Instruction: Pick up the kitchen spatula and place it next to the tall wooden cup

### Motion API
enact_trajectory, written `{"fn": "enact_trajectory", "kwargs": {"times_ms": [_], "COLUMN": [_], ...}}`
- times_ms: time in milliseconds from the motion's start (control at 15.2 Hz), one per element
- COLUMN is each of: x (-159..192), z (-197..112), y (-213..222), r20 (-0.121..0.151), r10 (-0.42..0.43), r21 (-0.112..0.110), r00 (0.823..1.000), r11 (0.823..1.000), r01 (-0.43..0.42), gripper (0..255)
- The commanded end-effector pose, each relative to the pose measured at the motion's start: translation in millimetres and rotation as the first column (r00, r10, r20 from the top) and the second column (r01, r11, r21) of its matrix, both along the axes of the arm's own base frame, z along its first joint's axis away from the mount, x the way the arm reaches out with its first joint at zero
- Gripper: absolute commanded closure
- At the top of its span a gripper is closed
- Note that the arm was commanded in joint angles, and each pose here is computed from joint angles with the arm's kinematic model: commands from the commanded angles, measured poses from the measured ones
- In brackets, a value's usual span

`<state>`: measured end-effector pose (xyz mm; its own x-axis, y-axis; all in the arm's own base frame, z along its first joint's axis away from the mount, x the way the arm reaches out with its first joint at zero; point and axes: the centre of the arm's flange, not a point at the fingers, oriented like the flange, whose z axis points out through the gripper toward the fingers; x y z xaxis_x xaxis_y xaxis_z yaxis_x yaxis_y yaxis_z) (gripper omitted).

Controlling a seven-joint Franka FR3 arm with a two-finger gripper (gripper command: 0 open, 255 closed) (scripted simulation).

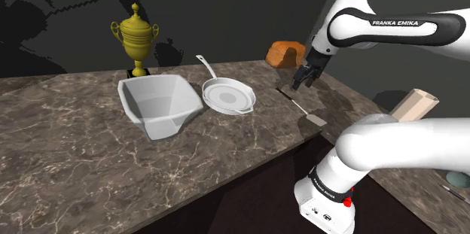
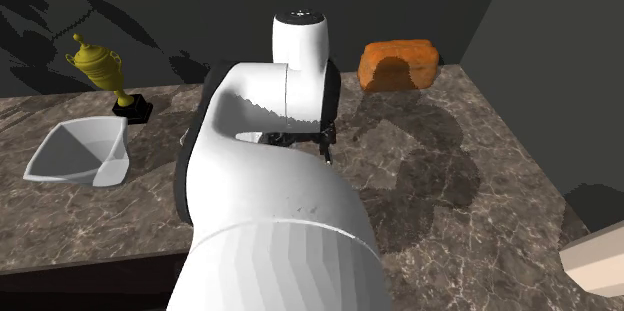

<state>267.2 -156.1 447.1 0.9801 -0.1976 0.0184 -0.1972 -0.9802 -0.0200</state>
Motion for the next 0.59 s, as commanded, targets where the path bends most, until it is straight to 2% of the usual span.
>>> {"fn": "enact_trajectory", "kwargs": {"times_ms": [0,396,528], "x": [-4,-14,-13], "z": [-18,-69,-79], "y": [-19,-72,-72], "r20": [0.013,0.043,0.043], "r10": [-0.006,-0.027,-0.027], "r21": [-0.009,-0.029,-0.029], "r00": [1.000,0.999,0.999], "r11": [1.000,0.999,0.999], "r01": [0.006,0.029,0.029], "gripper": [0,0,0]}}
